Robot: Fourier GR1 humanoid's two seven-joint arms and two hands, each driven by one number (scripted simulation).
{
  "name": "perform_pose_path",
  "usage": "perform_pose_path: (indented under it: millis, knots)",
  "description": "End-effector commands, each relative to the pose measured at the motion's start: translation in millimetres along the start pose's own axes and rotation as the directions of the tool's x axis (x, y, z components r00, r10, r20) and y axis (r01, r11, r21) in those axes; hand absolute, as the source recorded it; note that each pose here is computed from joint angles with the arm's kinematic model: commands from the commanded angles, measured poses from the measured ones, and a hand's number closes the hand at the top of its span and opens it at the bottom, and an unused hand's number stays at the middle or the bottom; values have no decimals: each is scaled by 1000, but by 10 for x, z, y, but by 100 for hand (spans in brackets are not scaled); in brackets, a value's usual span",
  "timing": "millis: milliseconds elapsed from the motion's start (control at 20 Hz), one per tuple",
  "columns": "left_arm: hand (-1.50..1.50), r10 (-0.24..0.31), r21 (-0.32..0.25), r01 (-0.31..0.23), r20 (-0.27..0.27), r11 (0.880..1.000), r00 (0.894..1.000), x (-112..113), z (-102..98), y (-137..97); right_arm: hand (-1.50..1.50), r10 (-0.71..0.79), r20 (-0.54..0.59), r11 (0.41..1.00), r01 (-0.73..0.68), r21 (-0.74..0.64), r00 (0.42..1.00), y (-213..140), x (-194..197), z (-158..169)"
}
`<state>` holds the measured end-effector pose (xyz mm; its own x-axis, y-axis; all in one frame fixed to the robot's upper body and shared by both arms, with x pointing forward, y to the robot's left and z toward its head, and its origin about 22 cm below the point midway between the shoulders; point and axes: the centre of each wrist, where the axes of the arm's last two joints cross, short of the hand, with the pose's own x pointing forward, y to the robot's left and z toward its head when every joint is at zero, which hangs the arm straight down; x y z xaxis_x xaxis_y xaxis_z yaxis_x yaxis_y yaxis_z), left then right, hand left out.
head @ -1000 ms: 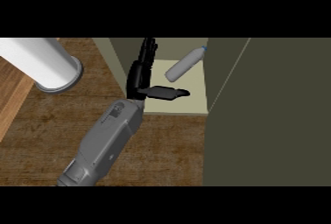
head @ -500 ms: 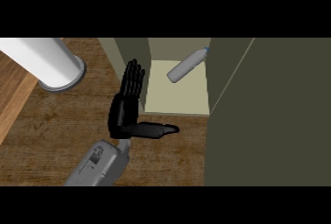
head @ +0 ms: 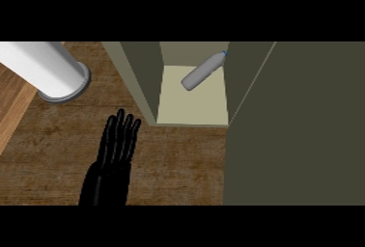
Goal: Pick up the bottled water, place it into the cabinet and close the cabinet
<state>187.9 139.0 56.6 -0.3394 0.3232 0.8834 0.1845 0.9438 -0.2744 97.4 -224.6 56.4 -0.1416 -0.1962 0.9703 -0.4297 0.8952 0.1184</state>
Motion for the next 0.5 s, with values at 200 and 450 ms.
perform_pose_path:
  millis: [200,450]
  knots:
    - [-150,-35,79,30,59,996,998,513,481,212,150,76,-50,960,-59,274,996,176,249,-12]
    - [-150,-42,80,36,75,996,996,799,731,391,150,86,-39,930,-66,360,996,350,227,-161]
